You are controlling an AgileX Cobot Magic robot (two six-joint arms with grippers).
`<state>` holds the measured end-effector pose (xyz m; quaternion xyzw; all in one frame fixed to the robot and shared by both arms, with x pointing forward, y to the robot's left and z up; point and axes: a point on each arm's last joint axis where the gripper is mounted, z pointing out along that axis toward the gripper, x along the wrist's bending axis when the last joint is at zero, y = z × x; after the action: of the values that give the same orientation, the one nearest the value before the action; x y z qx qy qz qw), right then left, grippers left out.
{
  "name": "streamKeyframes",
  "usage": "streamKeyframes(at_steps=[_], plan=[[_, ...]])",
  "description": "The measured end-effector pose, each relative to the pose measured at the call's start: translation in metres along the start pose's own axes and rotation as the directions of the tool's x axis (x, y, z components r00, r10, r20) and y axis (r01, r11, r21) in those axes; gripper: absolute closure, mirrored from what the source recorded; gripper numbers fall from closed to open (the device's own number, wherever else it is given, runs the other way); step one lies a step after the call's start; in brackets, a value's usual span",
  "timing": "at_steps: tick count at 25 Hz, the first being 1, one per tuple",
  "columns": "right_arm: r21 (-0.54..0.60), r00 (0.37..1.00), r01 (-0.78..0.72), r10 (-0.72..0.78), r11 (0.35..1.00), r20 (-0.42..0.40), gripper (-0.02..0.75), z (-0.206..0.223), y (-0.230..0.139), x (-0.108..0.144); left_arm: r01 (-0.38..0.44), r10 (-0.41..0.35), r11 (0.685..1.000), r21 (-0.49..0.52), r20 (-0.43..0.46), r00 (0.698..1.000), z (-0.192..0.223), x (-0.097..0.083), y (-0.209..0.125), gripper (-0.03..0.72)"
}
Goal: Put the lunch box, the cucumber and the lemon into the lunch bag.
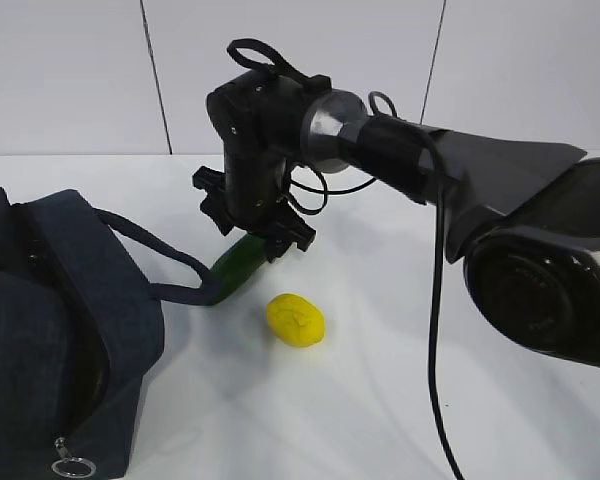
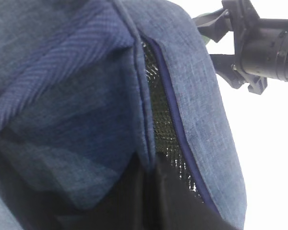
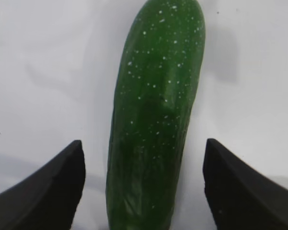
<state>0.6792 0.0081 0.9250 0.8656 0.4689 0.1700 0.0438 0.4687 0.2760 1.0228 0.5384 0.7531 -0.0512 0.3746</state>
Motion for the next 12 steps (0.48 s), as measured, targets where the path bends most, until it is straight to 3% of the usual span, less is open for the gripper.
streamKeyframes(at_steps=[12], plan=[[-0.021,1.000,0.012,-0.011,1.000,0.009,0.159,0.0008,0.0018,-0.0008,0.001,-0.001,1.000,0.000,0.001,1.000,0.0000,-0.0001,0.0000,0.694]])
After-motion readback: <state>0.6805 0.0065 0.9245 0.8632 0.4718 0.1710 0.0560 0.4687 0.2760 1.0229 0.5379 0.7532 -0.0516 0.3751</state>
